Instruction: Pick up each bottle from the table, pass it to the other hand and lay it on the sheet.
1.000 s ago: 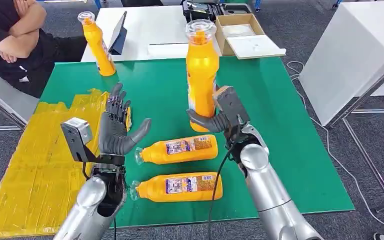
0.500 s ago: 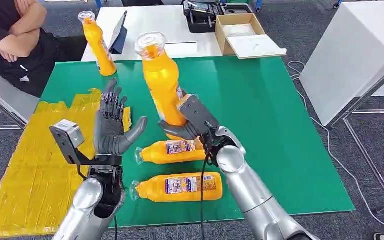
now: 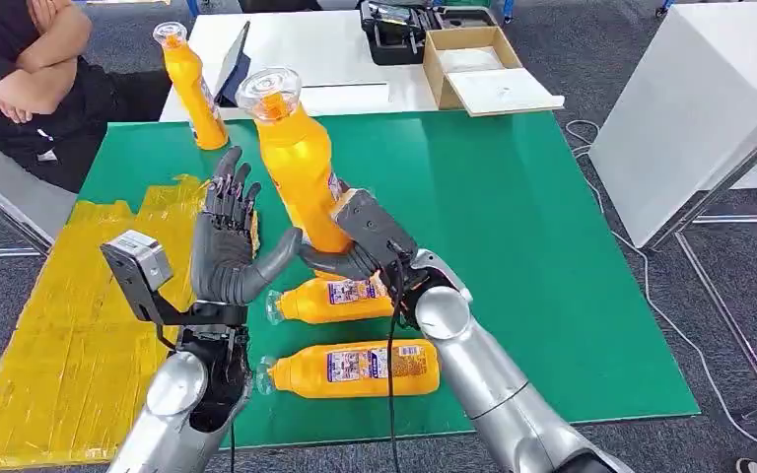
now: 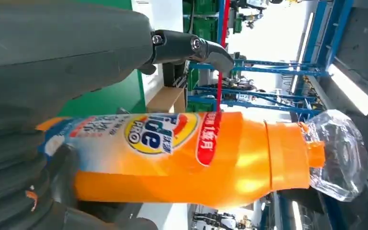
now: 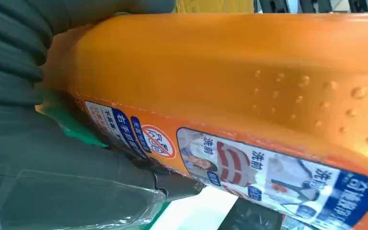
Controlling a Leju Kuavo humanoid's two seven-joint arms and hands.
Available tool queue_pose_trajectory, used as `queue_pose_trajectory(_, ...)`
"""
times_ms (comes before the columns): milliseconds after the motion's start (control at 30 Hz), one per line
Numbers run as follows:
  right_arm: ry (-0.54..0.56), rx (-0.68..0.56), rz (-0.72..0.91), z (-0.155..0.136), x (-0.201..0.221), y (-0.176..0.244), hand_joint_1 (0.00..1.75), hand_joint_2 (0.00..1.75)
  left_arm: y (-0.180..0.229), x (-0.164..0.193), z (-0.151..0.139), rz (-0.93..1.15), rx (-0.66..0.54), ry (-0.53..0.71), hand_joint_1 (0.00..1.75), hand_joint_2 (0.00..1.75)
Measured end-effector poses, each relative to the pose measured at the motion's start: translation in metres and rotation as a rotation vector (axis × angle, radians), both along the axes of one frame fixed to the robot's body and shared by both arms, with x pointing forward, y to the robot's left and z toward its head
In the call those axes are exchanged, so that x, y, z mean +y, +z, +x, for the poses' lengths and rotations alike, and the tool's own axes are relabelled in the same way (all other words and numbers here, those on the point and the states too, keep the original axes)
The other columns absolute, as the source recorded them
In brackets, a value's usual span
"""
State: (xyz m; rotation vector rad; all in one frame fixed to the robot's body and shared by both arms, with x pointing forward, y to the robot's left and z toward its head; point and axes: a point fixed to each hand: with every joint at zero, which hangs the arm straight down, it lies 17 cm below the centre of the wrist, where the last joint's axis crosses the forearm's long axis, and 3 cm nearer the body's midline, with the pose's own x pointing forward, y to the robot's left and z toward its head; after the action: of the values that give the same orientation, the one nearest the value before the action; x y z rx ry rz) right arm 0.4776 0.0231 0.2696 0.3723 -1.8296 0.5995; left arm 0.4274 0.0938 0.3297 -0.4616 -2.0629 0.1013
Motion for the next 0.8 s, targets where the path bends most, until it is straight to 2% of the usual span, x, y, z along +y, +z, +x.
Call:
queue_pose_trajectory(333, 0.003, -0.017, -0.084, 0.003, 0.013, 0.0, 1.75, 1.75, 0.011, -0.013, 0.003, 0.005, 0.004, -0.04, 0.0, 1.75)
queue_pose_trajectory(800, -0.063, -0.089, -0.25, 0.025, 0.018, 0.016, 1.75, 1.75, 0.002, -0.031, 0.03, -0.016, 0.137, -0.128, 0.0, 1.75)
